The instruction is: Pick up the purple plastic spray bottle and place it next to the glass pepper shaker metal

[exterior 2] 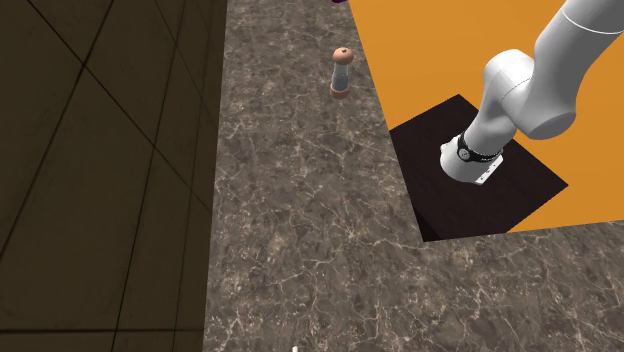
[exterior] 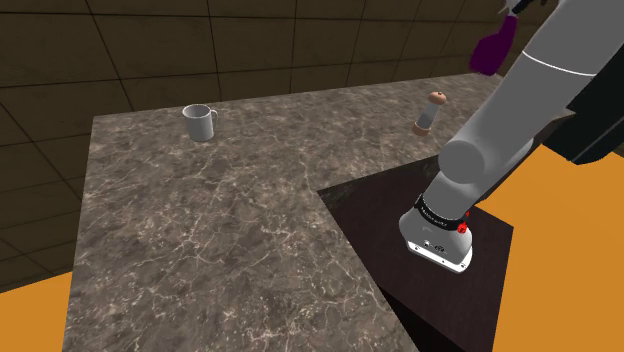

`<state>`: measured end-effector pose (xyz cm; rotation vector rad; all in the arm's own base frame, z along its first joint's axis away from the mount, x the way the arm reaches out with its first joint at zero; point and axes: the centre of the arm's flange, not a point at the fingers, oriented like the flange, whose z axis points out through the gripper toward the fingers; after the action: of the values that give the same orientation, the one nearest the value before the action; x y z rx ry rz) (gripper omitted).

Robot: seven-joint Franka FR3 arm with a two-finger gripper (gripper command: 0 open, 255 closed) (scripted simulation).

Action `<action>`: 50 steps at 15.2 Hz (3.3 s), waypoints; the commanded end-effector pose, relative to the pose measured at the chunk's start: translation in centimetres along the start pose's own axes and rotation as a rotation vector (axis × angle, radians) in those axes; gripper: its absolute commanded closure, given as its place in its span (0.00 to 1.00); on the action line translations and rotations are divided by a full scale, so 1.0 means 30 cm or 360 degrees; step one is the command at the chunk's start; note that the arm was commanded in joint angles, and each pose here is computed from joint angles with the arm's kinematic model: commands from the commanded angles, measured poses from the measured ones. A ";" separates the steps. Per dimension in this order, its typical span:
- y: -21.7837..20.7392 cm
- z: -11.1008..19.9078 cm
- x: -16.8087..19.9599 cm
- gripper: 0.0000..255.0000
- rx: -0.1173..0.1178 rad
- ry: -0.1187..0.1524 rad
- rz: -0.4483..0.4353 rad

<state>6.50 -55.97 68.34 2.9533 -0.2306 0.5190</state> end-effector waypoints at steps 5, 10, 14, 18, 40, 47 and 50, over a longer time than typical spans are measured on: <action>-0.012 0.098 -0.037 1.00 -0.0001 0.0000 -0.0001; -0.021 0.180 -0.068 1.00 -0.0001 0.0000 -0.0001; -0.028 0.246 -0.092 1.00 -0.0001 0.0000 -0.0001; -0.036 0.311 -0.117 1.00 -0.0001 0.0000 -0.0001; -0.077 0.672 -0.251 1.00 -0.0001 0.0000 -0.0001; -0.089 0.787 -0.294 1.00 -0.0001 0.0000 -0.0001; -0.093 0.816 -0.305 1.00 -0.0001 0.0000 -0.0001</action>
<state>6.54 -55.98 42.23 2.9535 -0.2291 0.5178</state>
